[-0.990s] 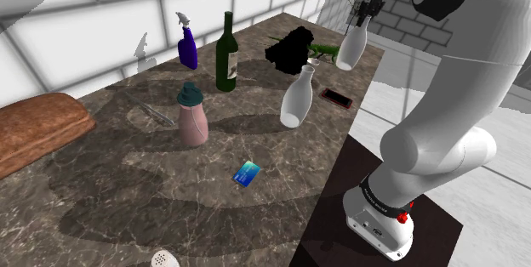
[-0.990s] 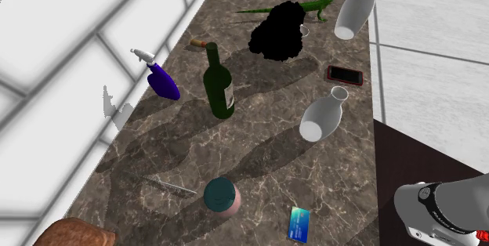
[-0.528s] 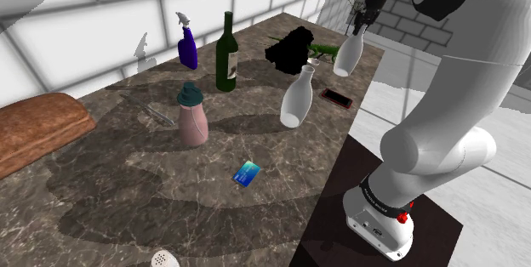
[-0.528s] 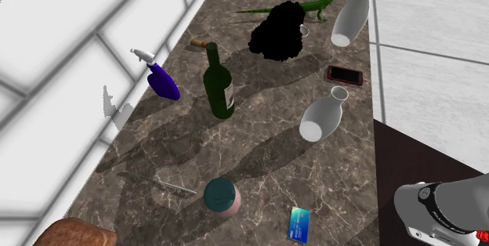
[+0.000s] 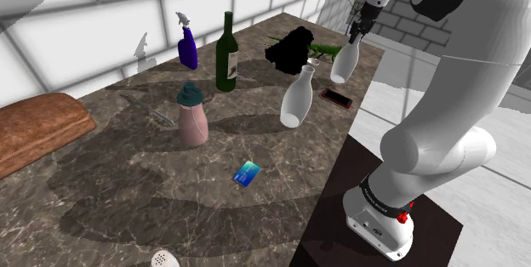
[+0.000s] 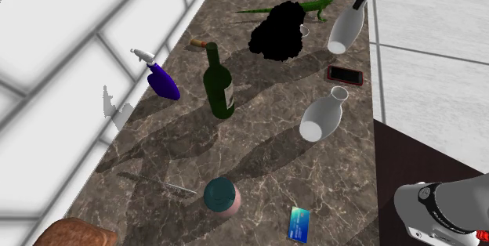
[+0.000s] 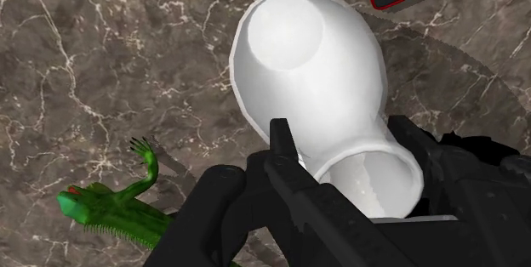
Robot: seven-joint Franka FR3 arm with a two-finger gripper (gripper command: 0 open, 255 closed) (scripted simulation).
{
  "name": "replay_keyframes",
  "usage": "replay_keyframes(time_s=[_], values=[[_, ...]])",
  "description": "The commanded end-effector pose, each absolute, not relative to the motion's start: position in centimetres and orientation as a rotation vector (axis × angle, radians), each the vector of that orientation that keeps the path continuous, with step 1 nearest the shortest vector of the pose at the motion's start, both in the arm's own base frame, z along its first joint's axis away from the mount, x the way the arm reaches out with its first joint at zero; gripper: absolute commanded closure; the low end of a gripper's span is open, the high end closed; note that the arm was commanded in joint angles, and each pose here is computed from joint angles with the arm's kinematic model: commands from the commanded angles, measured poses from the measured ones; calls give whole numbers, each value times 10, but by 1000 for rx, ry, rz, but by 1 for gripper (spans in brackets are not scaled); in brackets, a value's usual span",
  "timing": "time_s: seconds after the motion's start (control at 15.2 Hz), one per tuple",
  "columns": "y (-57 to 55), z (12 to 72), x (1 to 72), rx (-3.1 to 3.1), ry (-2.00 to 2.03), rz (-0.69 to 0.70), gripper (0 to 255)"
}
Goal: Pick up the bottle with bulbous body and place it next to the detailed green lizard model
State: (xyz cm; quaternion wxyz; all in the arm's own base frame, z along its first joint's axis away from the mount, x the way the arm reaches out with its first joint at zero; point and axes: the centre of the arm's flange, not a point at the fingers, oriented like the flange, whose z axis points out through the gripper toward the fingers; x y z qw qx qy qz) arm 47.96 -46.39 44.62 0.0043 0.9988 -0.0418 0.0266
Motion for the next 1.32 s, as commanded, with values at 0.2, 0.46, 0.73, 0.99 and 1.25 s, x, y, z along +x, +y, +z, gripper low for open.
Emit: replay_keyframes(time_s=[0.2, 0.46, 0.73, 0.99, 1.25], values=[[-464, 435, 481, 3128, -131, 85, 255], [-464, 435, 481, 3128, -131, 85, 255], [-464, 435, 481, 3128, -131, 85, 0], [-464, 461, 479, 3128, -131, 85, 0], [-463, 484, 478, 3128, -131, 85, 0]])
